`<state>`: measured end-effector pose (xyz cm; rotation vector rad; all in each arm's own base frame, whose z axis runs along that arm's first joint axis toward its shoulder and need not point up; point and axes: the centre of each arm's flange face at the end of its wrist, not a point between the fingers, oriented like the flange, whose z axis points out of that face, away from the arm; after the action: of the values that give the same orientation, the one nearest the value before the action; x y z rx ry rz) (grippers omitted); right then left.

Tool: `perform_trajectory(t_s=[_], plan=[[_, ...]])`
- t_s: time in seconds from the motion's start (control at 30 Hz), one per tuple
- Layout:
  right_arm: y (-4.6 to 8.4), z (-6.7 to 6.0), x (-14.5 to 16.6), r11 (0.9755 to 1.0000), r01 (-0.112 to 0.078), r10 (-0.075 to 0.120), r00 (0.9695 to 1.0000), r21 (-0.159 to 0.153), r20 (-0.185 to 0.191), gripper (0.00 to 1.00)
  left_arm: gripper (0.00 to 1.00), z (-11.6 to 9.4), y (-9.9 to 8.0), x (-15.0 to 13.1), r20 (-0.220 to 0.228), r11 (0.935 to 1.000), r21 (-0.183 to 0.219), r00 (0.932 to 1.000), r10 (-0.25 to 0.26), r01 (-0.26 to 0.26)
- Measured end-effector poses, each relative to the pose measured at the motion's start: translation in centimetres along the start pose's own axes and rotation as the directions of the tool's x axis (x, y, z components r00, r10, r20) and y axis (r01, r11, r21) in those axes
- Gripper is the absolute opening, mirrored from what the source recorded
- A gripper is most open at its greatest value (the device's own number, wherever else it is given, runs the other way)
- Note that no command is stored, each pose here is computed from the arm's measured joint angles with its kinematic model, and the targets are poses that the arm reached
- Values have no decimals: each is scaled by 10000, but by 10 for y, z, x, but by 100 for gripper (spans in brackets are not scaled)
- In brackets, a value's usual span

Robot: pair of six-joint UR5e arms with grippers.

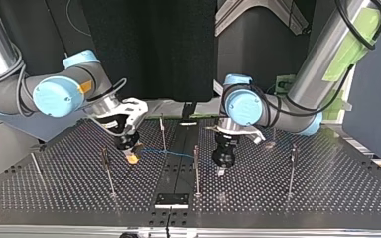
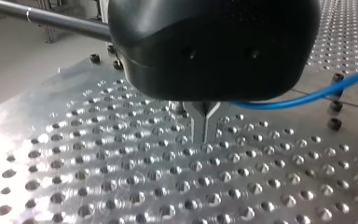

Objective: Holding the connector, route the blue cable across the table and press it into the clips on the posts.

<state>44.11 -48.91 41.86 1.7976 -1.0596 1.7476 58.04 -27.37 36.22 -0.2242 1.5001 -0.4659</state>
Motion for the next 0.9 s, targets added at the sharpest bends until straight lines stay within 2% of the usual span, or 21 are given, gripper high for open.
perform_trajectory(t_s=[0.07,0.1,0.13,0.2,0.23,0.27,0.3,0.37,0.4,0.43,0.5,0.53,0.57,0.67,0.9], plan=[[2,0,0,10000,5,-5,10000,-21,-4,0,0,0,2,0,-58,10000,-90,10000,18,-18],[3,0,0,10000,12,-12,10000,-29,-3,0,7,-1,3,0,-101,9999,-167,9999,36,-37],[4,0,0,10000,19,-19,10000,-34,-1,0,7,-1,4,0,-135,9997,-231,9999,53,-56],[5,0,1,10000,33,-33,10000,-46,-3,0,27,-3,6,1,-225,9991,-408,9997,111,-120],[6,1,0,10000,37,-37,10000,-50,-4,0,27,-4,6,1,-256,9987,-482,9996,144,-156],[6,1,0,10000,39,-39,10000,-55,-2,0,45,-6,5,0,-294,9983,-547,9994,184,-200],[6,1,0,10000,45,-45,10000,-60,0,0,54,-8,5,0,-359,9977,-618,9991,244,-266],[7,1,0,10000,58,-58,10000,-65,-4,0,54,-11,3,-3,-437,9969,-688,9984,356,-386],[7,1,0,10000,74,-74,10000,-67,-6,0,74,-14,1,-5,-502,9963,-725,9978,424,-460],[8,1,0,9999,92,-92,10000,-69,-6,0,74,-16,1,-6,-551,9959,-747,9974,463,-503],[8,1,0,9999,138,-138,9999,-69,-8,0,95,-23,-1,-8,-703,9953,-782,9962,522,-577],[8,1,0,9999,155,-155,9999,-67,-7,0,95,-27,-2,-9,-778,9950,-797,9955,538,-600],[8,1,1,9998,167,-167,9999,-70,-10,0,100,-30,-2,-9,-843,9948,-803,9949,552,-621],[8,1,2,9998,196,-196,9998,-69,-27,0,100,-43,-6,-12,-1081,9947,-773,9924,589,-675],[7,2,7,9996,280,-281,9995,-43,-116,0,100,-73,-22,-16,-1660,9972,-267,9840,648,-702]])
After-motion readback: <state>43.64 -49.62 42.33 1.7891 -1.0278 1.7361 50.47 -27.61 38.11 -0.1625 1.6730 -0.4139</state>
